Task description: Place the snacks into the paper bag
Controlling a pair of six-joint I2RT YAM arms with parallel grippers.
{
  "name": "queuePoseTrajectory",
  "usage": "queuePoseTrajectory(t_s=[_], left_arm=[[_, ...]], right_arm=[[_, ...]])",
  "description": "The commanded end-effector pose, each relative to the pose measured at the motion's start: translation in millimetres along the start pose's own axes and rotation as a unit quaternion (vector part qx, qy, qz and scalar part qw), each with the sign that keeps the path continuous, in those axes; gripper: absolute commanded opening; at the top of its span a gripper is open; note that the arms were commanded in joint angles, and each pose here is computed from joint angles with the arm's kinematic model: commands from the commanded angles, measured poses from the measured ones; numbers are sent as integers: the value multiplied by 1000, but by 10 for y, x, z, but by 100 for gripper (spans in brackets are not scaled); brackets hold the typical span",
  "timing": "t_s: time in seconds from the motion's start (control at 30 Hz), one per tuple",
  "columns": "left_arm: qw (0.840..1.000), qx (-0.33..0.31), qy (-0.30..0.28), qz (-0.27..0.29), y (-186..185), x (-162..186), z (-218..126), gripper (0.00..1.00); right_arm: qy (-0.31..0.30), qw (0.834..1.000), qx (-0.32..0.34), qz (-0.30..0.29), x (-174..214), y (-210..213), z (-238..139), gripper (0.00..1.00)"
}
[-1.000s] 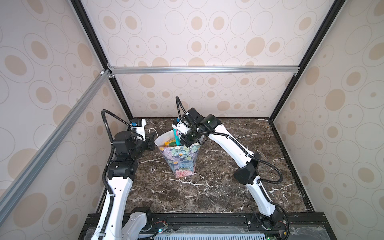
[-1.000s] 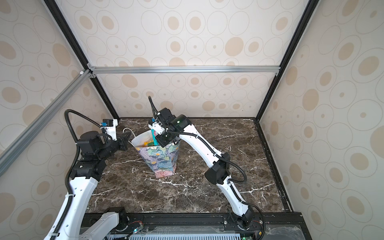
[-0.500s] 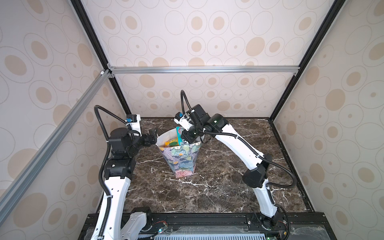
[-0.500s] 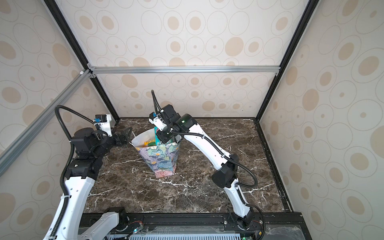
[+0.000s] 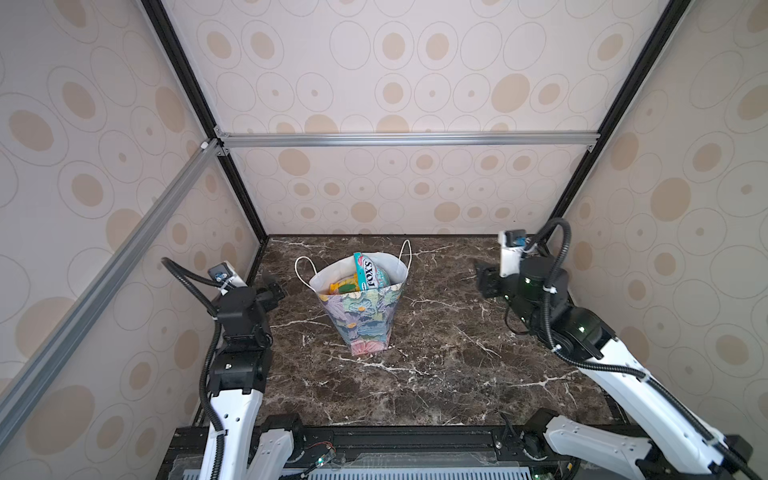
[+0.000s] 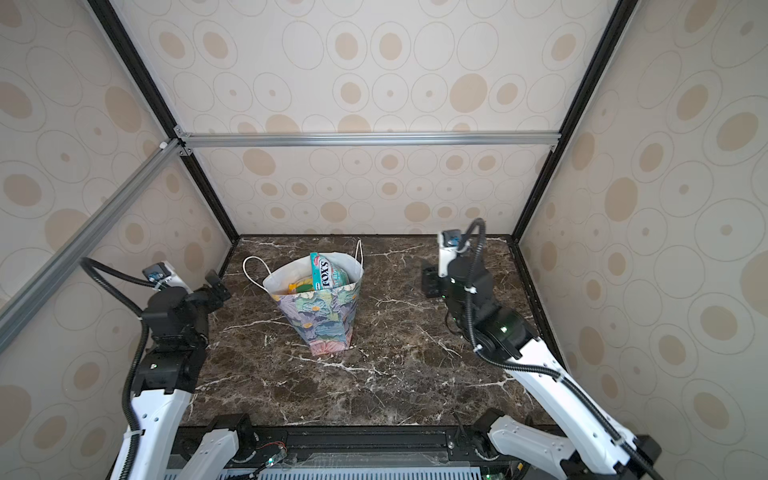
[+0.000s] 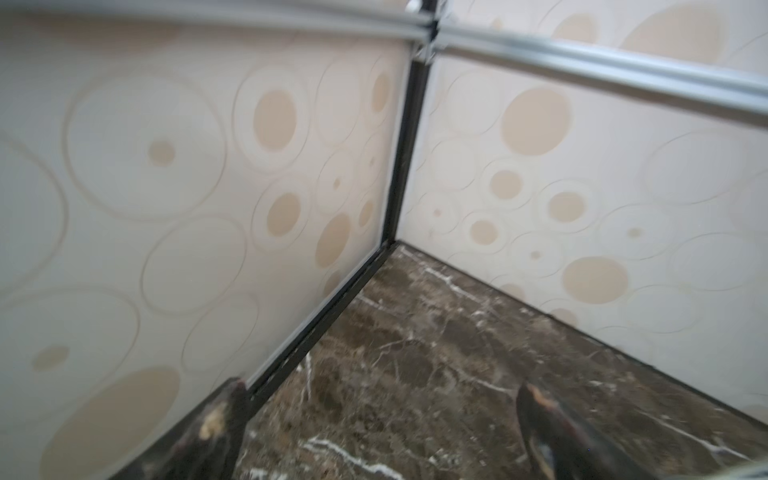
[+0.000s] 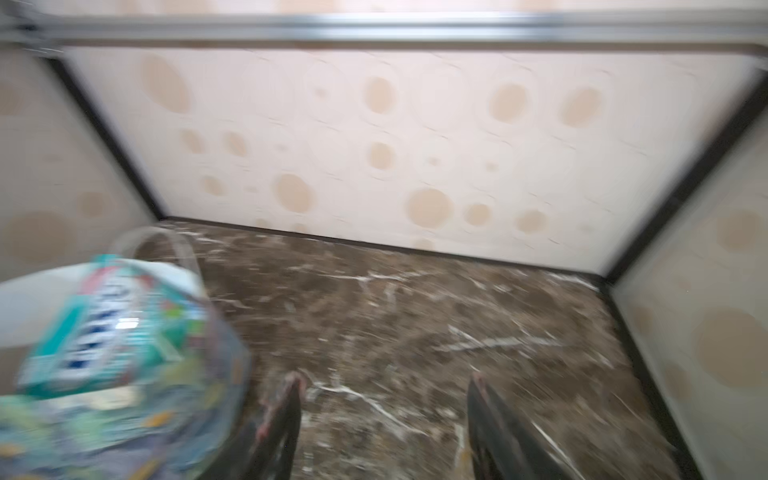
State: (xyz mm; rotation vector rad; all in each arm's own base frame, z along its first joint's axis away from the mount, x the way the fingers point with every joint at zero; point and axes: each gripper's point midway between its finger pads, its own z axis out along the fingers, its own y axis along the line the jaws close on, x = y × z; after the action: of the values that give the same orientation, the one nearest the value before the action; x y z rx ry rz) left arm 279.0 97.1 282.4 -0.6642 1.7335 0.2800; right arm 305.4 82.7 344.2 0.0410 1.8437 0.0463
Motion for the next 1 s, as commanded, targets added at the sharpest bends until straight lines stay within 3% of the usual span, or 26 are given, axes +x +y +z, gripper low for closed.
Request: queuePoseTrajectory(t_s=[0.0,0.13,0.27,0.53,0.63,0.7,0.8,0.97], left_arm=[[993,-89,-32,-71,315,227,155,100],[987,-148,-43,-51,538,585,291,100],[988,-146,-55,-10,548,873,462,100],[996,-35,-12,87,125,1373,838,100],[992,58,-71,85,-150,1231,731,100],[986,105,-95,85,-284,1193,651,100],[984,119,-85,97,-353,1244,693,100],[977,146,-105,114,-410,1230,594,100]], right_arm=[[-10,989,123,80,496,-702,-26,69],[5,979,199,52,991,-1103,51,87],[48,975,214,28,1470,-1207,434,96],[38,983,168,-66,1893,-1006,1166,99],[29,986,124,-108,1915,-854,1338,99],[38,988,111,-96,1968,-885,1427,100],[39,994,91,-42,2110,-1033,1466,100],[56,995,53,-63,2184,-908,1537,100]])
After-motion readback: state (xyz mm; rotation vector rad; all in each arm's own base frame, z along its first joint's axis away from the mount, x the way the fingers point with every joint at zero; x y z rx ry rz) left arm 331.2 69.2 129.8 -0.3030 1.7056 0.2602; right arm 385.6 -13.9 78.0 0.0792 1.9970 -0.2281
